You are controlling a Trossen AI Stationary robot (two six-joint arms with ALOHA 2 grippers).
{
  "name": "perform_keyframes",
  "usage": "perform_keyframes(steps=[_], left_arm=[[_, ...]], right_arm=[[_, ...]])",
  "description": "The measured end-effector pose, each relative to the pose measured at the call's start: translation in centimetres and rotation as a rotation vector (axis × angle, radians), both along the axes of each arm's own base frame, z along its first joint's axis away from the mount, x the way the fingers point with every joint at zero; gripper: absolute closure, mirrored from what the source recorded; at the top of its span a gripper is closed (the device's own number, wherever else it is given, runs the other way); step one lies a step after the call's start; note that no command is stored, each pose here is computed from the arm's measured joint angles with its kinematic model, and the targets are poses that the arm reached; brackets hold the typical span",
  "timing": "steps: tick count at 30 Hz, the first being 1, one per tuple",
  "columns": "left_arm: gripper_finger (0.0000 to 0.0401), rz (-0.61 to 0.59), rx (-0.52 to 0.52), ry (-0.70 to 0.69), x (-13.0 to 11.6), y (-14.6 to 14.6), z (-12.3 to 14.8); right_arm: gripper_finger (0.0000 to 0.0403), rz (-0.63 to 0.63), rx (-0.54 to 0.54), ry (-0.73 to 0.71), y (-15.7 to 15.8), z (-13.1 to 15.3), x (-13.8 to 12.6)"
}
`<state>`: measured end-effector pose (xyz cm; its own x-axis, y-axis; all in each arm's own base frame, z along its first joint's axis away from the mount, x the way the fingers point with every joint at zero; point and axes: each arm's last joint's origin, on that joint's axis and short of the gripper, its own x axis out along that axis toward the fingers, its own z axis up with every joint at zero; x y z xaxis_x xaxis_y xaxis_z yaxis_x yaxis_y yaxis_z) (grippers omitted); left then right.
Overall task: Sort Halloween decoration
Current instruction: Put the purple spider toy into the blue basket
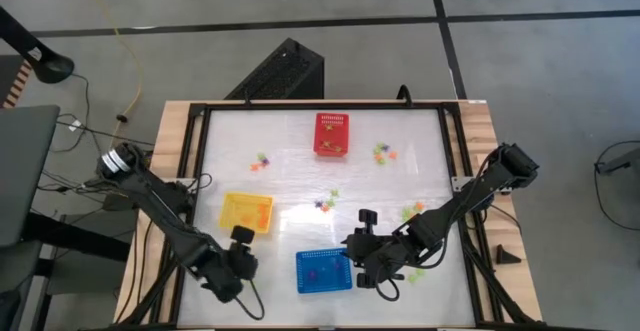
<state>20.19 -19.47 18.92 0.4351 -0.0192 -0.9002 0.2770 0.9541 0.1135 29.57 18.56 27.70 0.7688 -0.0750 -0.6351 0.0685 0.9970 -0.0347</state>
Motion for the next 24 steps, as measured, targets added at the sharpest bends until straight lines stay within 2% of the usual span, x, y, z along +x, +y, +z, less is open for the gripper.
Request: perform_keyframes(steps=[4, 9, 17, 20, 24], left_arm=[[0.0281, -0.048, 0.109, -0.187, 3.2, 0.9, -0.1], [0.0289, -0.043, 0.107, -0.368, 8.1, 4.9, 1.2], [0.0297, 0.025, 0.002, -0.376, 13.0, 14.0, -0.1], [0.0298, -0.004, -0.021, -0.391, 14.1, 16.2, -1.1], [0.0298, -0.016, 0.000, -0.379, 14.7, 18.2, -2.2]], right_arm=[[0.0262, -0.002, -0.003, 0.003, -0.1, 0.0, 0.0], [0.0262, 0.003, -0.056, 0.071, -0.4, -0.5, -0.5], [0.0262, -0.043, -0.181, 0.145, -1.4, -1.1, -1.1], [0.0262, -0.043, -0.219, 0.170, -2.0, -1.2, -1.0], [0.0262, -0.055, -0.249, 0.196, -3.1, -1.6, -0.6]])
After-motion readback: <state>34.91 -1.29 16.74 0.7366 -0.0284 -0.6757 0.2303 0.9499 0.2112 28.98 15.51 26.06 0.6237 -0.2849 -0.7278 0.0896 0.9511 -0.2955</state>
